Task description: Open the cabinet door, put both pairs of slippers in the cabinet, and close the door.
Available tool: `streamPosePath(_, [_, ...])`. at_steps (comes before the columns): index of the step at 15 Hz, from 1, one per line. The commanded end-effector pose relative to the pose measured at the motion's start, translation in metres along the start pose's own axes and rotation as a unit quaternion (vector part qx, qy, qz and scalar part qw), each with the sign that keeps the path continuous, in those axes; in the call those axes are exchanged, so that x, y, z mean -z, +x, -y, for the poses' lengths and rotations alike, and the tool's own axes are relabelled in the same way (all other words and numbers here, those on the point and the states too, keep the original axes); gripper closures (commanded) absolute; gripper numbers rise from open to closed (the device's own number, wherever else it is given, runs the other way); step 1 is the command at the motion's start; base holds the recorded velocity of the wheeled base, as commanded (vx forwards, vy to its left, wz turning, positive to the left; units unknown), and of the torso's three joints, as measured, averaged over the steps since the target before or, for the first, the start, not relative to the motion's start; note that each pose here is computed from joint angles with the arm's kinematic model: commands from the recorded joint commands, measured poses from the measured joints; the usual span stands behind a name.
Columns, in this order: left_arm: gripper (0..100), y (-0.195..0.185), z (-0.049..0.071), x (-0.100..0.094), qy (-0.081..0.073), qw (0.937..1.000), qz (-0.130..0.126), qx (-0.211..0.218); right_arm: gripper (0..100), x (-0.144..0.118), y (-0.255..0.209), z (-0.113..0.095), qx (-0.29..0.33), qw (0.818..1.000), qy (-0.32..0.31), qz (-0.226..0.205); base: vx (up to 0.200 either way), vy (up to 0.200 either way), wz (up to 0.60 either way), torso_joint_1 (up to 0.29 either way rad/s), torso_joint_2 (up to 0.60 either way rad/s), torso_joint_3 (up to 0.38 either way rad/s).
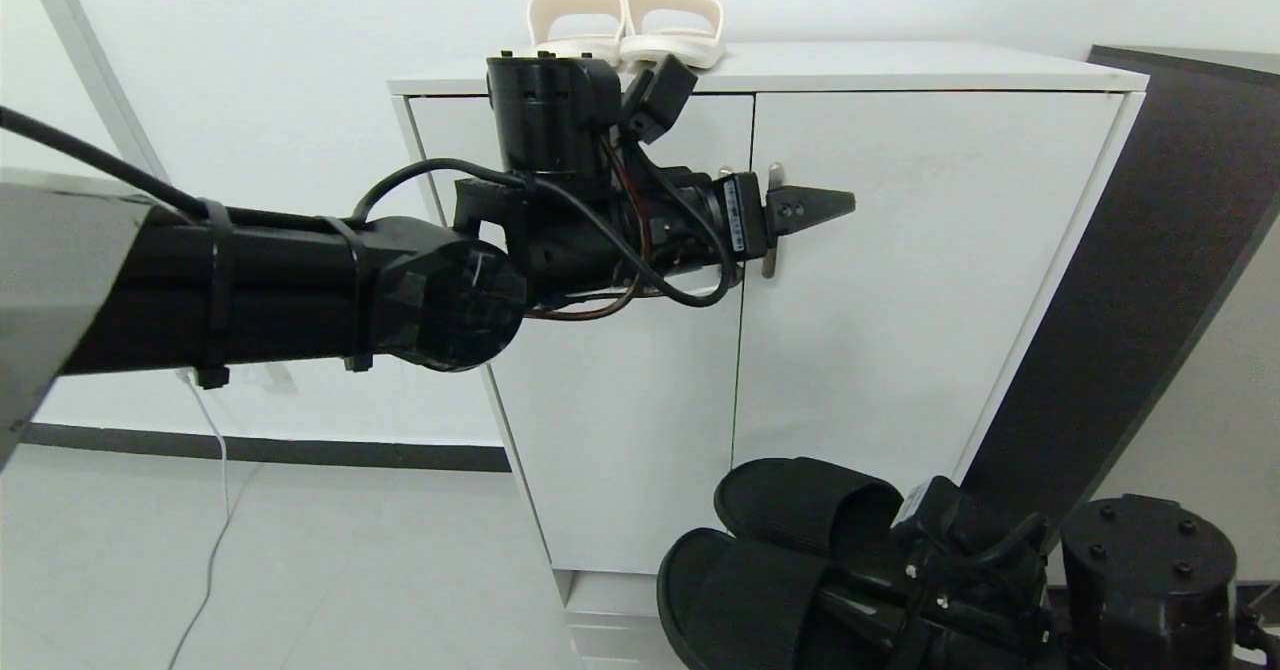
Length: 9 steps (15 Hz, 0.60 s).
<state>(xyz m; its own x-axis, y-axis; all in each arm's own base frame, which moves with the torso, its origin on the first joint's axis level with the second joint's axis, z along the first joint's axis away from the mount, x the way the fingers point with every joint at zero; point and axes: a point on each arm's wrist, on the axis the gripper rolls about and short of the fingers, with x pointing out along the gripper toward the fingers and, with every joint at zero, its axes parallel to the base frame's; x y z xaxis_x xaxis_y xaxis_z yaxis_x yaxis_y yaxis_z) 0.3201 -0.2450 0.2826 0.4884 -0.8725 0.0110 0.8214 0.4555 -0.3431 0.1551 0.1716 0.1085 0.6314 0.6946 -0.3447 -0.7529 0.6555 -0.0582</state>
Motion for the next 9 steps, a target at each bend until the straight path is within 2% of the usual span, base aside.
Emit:
streamPosePath(1, [0,0.007,-0.009,-0.005,0.002,0.9997,0.010,-0.024,100,0.001,0.001,0.000,0.000,1.000,0.000,-0.003,0.000,0.000,0.00,0.000,0.00,0.000])
streamPosePath(6, [0,0.025,-0.024,-0.004,0.000,0.9990,0.012,-0.043,100,0.001,0.001,0.000,0.000,1.000,-0.001,-0.003,0.000,0.000,0.00,0.000,0.00,0.000])
streamPosePath(9, [0,0.032,-0.021,-0.003,-0.002,0.9993,0.004,-0.038,100,0.001,0.001,0.000,0.000,1.000,-0.001,-0.002,0.000,0.000,0.00,0.000,0.00,0.000])
